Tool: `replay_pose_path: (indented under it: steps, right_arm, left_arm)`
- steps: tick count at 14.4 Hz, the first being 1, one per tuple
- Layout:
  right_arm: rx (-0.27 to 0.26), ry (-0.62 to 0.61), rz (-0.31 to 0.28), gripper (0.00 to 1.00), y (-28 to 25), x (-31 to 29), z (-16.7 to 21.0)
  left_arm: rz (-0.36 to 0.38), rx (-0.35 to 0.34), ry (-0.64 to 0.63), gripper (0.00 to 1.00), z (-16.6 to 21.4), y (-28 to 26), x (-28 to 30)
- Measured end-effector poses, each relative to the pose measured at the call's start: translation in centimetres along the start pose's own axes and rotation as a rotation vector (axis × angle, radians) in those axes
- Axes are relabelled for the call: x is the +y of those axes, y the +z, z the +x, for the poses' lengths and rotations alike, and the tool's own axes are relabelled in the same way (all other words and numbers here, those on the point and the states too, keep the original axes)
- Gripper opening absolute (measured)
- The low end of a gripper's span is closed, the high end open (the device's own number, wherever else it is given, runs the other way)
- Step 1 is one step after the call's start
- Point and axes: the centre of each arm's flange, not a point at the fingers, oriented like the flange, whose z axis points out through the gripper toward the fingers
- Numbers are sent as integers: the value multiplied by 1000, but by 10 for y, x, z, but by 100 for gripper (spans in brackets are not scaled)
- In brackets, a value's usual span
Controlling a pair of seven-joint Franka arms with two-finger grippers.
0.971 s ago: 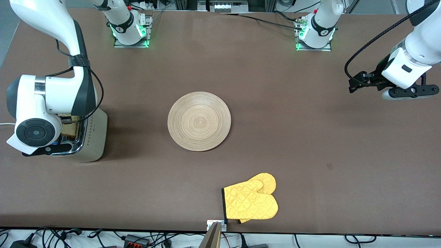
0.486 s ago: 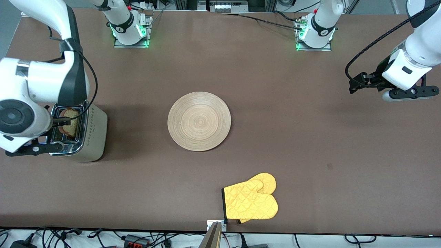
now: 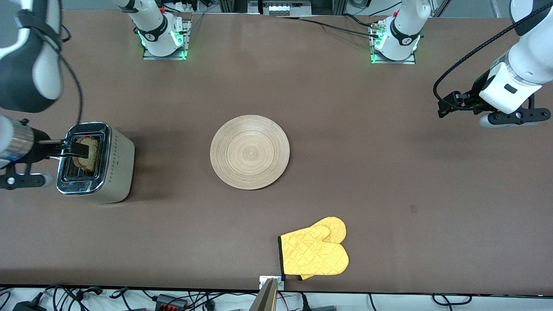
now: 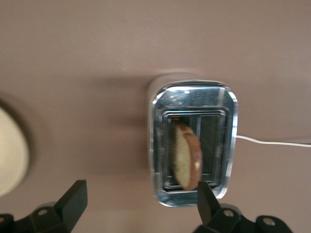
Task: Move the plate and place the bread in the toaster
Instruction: 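Open the right gripper and raise it off the bread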
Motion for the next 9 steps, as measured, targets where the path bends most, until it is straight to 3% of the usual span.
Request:
replay_pose_path:
  steps: [2,6,9]
  right_arm:
    - [13,27,43,100,-4,16,-1]
    - [35,26,45,100,-7,10,1]
    - [87,28,42,100,-17,11,2]
  left_arm:
    - [0,-1,0,100,0,0,0]
    - [0,-2,-2,100,1,1,-1]
    - [0,-2,-4,100,1,1,-2]
